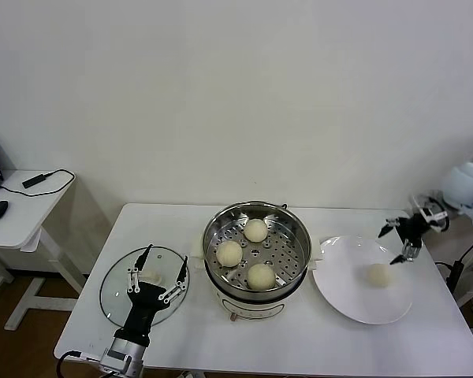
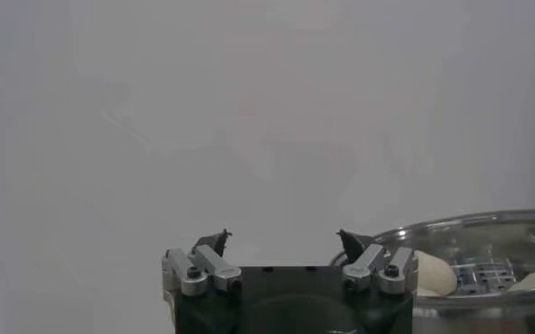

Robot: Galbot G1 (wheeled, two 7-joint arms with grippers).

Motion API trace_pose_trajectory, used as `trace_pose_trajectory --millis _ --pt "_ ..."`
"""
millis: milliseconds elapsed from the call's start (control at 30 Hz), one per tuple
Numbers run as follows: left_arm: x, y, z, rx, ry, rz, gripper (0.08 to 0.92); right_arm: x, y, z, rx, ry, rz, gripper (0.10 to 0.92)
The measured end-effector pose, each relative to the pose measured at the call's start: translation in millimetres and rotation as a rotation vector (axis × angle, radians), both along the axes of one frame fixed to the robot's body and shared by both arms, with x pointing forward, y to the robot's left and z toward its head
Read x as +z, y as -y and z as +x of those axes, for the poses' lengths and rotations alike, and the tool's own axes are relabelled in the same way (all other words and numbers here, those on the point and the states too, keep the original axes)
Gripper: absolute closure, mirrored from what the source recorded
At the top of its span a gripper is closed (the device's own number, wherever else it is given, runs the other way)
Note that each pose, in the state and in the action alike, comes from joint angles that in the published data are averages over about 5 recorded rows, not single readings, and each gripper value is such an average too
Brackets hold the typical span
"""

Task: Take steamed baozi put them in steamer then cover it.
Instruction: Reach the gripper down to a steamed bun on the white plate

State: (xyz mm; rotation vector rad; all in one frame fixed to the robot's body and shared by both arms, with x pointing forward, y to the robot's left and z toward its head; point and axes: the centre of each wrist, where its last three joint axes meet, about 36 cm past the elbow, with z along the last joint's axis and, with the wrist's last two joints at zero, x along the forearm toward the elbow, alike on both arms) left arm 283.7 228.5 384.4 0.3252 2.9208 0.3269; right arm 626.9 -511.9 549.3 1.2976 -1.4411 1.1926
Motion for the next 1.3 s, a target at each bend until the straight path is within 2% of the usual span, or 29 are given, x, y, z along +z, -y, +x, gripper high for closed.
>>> trace_pose_trajectory --millis 367,833,1300 --pt "-1.0 -3.8 -1.4 0.01 0.002 0.003 0.177 -50.0 3.3 -4.4 -0.08 -0.022 -0.03 0.2" --pt "-3.8 -5.0 -1.0 0.013 -0.002 0.003 0.177 -80.6 -5.6 -1.5 -0.104 -0.041 -0.051 0.204" --pt "-2.4 -3.7 -0.1 0.007 0.004 -0.006 0.177 -78.2 -7.4 -2.6 -0.115 -0.032 -0.046 0.374"
